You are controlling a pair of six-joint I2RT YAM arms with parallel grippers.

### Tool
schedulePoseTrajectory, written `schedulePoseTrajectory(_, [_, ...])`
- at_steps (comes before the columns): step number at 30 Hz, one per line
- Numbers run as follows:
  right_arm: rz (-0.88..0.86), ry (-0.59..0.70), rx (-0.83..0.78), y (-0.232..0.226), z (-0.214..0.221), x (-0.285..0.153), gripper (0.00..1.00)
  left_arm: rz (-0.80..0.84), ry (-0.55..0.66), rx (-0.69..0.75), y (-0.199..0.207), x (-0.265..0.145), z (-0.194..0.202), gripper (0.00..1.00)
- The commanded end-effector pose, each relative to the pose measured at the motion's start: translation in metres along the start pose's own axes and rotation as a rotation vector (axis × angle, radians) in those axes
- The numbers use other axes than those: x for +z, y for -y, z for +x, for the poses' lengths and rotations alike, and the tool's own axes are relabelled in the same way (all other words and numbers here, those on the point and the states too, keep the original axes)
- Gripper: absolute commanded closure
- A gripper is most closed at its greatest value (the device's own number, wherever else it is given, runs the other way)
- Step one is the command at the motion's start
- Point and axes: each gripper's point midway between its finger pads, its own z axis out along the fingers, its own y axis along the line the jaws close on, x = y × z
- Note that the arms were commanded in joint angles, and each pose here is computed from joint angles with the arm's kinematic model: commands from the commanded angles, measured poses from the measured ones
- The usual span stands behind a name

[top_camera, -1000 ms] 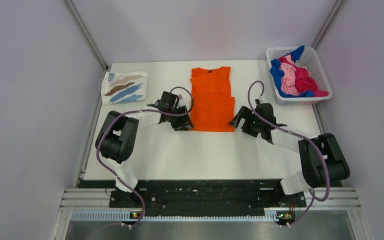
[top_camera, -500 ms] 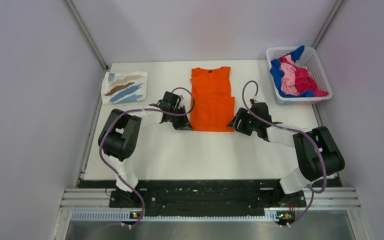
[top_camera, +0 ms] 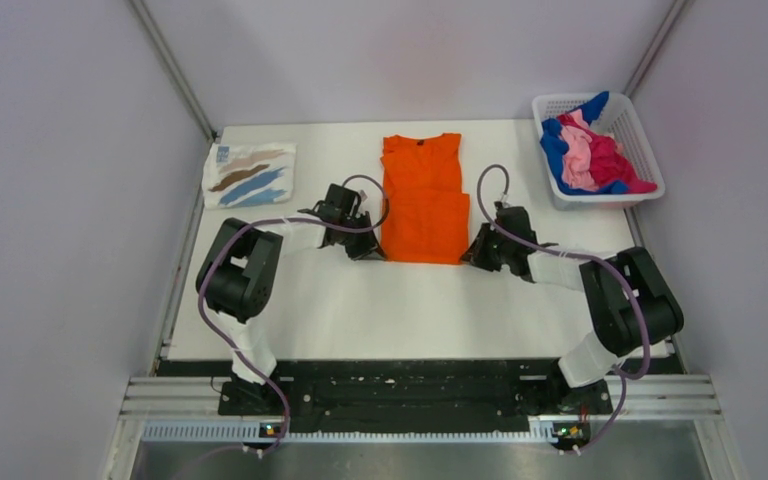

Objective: Fold and stack the t-shirts
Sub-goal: Grab one side of the 2/3 rectangular tshirt with both arms, then fold the long partially folded tshirt into a neat square

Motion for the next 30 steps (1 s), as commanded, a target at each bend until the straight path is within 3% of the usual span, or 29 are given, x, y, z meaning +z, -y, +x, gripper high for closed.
schedulePoseTrajectory(1, [0.007,-0.032,-0.024,-0.002,0.008,0.002,1.0,-0.078,-0.004,-0.01,-0.022,-0.001,0.014,1.0])
schedulePoseTrajectory(9, [-0.216,-0.167,-0.071,-0.045,0.052,-0.039,1.0,-0.106,0.061,0.003,-0.028,-0.053,0.045,1.0])
schedulePoseTrajectory(16, [-0.529,-0.338,-0.17,-0.101,0.104,-0.117,1.0,-0.101,0.144,0.072,-0.02,-0.125,0.084,1.0])
schedulePoseTrajectory(23, [-0.865,-0.288,-0.274,-0.164,0.089,-0.196,1.0,0.087,0.378,0.176,0.029,-0.205,0.078,1.0])
schedulePoseTrajectory(30, [-0.964,-0.232,-0.274,-0.18,0.078,-0.208,1.0,0.061,0.598,0.149,0.033,-0.236,0.045,1.0])
